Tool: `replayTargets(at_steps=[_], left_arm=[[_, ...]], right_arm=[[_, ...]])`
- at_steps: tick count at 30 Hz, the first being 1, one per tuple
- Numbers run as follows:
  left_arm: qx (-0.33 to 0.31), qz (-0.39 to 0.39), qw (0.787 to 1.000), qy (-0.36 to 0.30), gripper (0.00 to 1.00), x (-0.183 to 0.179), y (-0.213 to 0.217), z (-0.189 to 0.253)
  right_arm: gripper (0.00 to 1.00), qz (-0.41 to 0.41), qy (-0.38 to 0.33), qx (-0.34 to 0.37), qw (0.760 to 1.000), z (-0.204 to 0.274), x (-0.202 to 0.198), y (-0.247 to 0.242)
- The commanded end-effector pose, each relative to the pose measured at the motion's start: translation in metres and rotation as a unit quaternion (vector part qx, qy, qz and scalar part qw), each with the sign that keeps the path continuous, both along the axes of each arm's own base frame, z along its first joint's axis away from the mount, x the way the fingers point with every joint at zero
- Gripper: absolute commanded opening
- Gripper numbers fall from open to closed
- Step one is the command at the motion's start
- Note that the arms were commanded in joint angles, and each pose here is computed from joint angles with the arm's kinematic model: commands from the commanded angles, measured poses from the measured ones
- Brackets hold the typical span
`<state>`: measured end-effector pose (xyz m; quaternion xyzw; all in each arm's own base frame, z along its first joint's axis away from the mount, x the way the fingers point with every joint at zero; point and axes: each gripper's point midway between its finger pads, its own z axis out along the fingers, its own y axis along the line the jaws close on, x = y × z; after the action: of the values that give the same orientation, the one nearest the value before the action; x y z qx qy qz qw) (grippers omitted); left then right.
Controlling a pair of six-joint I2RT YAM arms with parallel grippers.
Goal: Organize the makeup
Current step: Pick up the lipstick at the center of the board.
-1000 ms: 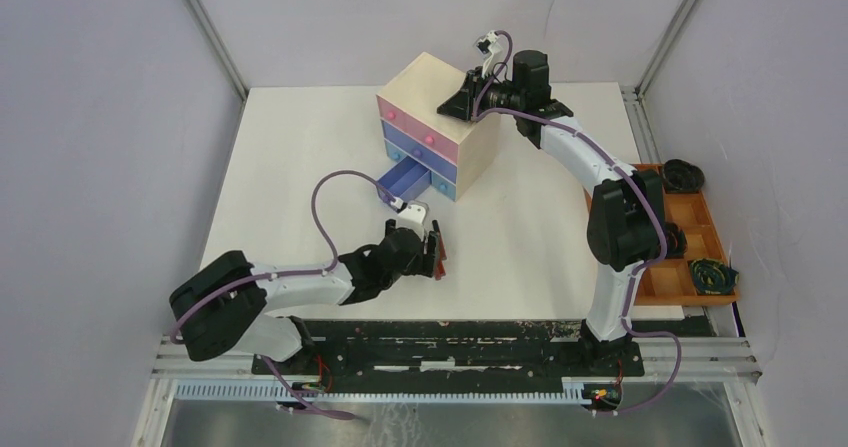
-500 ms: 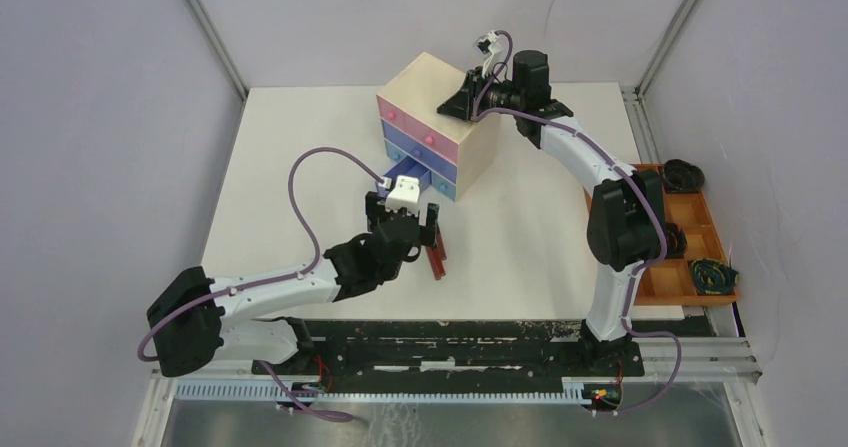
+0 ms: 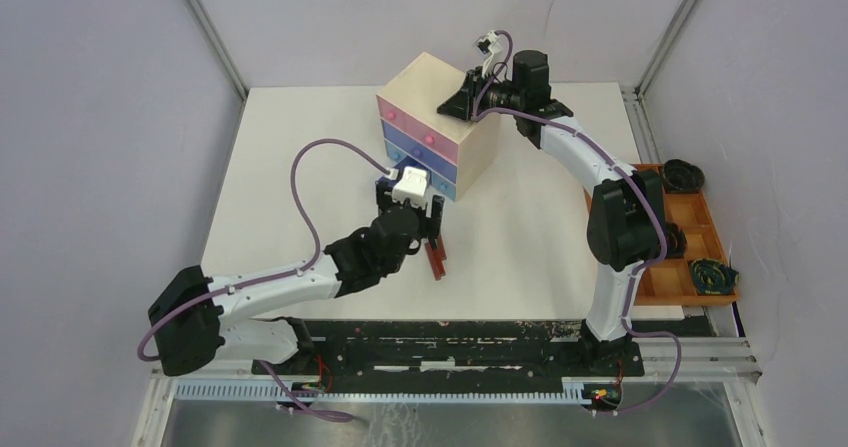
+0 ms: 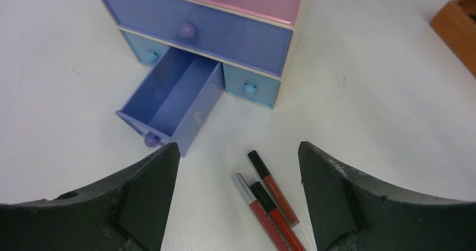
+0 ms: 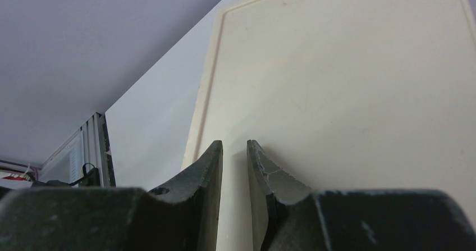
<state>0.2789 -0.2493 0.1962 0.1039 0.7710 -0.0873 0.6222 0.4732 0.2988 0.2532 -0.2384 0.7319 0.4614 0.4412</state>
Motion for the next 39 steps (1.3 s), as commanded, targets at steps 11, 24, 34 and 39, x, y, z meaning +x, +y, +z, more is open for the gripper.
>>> replayTargets(at_steps=[11,24,34,39], left_arm=[[-0.04,0.033,0.981,0.188,0.76,0.017,-0.054,-0.071],[-0.064,0.031,0.965,0.251,0.73,0.02,-0.067,-0.134],[-0.031,0.049,0.963,0.262,0.72,0.022,-0.059,-0.157],[-0.013,0.053,0.962,0.269,0.71,0.023,-0.059,-0.171]], right_arm=[[0.3,-0.024,0.167,-0.07,0.983,-0.106,-0.021,-0.016],[0.3,-0.02,0.172,-0.059,0.983,-0.107,-0.021,-0.013],[0.3,-0.019,0.175,-0.058,0.983,-0.11,-0.02,-0.012],[0.3,-0.017,0.176,-0.057,0.983,-0.111,-0.021,-0.012]])
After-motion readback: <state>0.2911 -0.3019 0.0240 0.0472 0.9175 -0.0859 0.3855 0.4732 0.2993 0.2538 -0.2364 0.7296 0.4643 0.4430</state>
